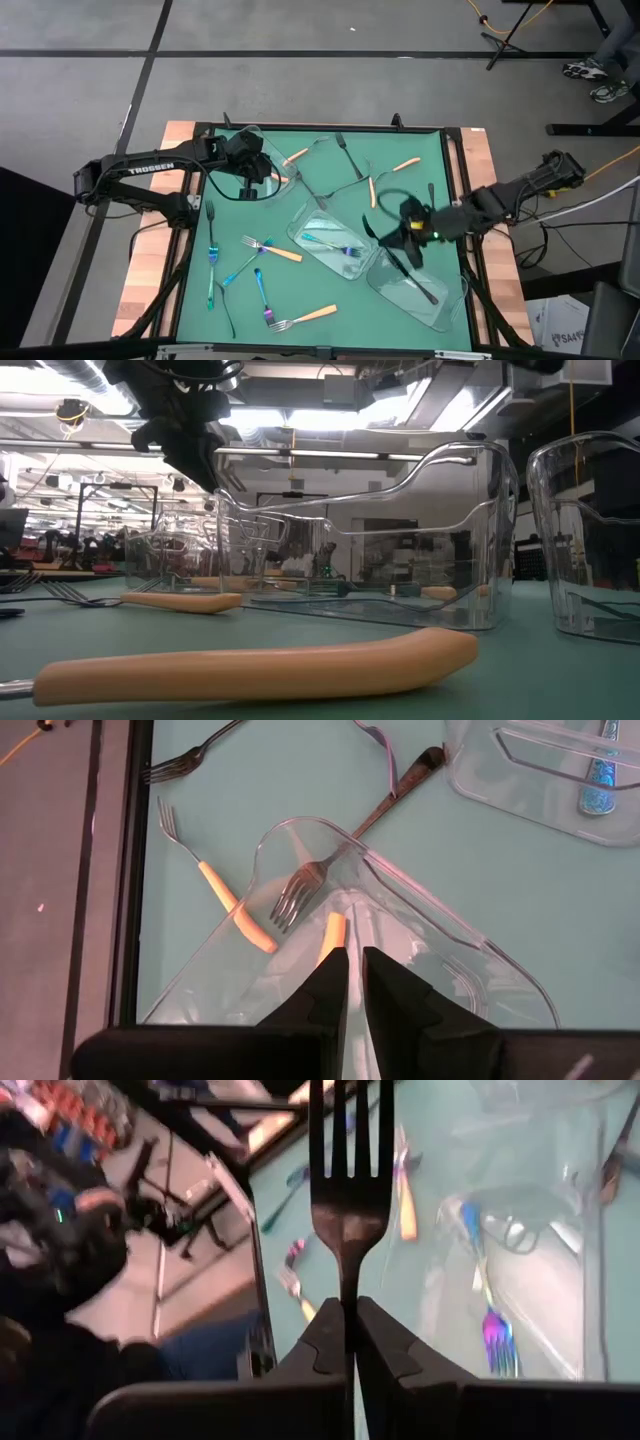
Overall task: Sort silverware by color (type)
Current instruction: Put the black fork into the bottom transparent bin
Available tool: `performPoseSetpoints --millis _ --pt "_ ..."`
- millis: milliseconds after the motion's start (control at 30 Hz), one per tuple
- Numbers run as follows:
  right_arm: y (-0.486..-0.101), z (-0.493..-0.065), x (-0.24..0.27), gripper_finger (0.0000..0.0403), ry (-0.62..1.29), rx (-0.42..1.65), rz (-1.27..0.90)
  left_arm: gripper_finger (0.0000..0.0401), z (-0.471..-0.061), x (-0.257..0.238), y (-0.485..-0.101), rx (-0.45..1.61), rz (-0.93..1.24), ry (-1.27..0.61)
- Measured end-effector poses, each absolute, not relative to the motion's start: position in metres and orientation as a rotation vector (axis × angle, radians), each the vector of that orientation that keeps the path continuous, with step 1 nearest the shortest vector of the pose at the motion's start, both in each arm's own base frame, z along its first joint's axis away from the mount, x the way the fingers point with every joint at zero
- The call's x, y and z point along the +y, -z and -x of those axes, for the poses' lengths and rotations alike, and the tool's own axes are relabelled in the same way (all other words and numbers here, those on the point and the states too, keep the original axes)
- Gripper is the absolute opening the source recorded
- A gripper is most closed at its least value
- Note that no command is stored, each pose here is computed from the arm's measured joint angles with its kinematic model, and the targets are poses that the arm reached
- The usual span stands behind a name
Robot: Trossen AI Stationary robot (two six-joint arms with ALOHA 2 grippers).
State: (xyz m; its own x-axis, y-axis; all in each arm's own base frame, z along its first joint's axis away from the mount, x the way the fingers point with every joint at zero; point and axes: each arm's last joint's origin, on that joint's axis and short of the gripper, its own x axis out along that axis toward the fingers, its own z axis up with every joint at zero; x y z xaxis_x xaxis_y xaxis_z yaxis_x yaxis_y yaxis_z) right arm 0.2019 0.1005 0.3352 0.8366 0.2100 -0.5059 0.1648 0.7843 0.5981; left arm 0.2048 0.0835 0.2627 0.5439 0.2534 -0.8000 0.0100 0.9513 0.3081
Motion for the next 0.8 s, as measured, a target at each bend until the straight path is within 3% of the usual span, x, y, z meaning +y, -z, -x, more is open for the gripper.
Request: performPoseSetpoints --millis 333,800 --pt "-0.304 -0.181 0.15 0.0 0.056 0.769 -0.601 0.0029 -0.205 0.083 -0.263 0.989 -0.294 -0.146" --pt "-0.261 -0.173 0.181 0.0 0.211 1.035 -0.612 0.0029 -0.205 0.083 -0.263 0.989 -0.293 -0.146"
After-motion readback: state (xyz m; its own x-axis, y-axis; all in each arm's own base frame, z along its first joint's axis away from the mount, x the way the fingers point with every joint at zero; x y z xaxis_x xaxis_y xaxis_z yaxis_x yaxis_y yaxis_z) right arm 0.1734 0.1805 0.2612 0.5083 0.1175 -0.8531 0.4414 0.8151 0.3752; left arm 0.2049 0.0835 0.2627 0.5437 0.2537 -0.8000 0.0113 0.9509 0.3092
